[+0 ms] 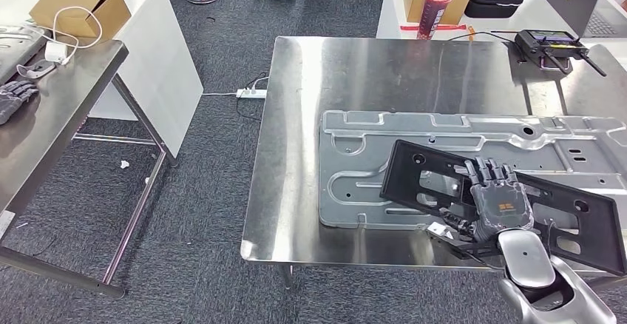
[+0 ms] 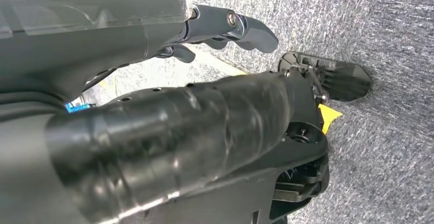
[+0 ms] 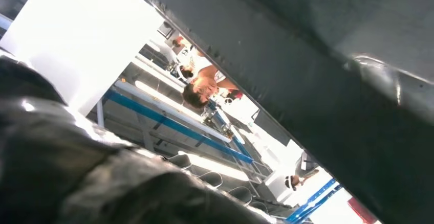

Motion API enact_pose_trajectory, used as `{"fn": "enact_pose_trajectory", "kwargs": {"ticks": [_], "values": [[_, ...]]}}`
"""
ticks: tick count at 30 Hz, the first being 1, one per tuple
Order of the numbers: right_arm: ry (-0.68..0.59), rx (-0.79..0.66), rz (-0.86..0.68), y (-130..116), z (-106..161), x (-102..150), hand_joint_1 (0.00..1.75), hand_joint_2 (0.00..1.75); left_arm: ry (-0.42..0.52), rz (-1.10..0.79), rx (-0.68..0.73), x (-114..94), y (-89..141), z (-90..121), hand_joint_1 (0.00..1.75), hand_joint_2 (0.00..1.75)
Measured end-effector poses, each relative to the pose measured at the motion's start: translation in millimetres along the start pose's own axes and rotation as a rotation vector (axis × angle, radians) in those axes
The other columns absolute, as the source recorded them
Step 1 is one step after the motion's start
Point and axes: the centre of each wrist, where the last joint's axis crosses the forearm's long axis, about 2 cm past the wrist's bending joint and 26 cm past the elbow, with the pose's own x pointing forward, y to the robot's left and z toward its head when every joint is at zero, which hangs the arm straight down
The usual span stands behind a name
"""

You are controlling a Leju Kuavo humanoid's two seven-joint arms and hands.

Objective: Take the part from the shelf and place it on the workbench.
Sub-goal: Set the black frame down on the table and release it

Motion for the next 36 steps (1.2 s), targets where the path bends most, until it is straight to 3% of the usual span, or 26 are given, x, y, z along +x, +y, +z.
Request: {"fn": "enact_pose_trajectory", "kwargs": {"ticks": [10,21,36], "values": [[-0.027,-0.068,-0.003,2.3,-1.2,8.2,0.00,0.00,-0.009,0.014,-0.002,-0.4,-0.3,0.0,0.00,0.00],[-0.139,-0.322,-0.050,-58.2,0.8,40.1,0.00,0.00,-0.011,0.028,-0.001,-0.7,-0.7,-0.1,0.00,0.00],[-0.175,-0.368,-0.059,-70.2,4.3,49.2,0.00,0.00,-0.010,0.029,-0.002,-0.8,-1.0,-0.1,0.00,0.00]]}}
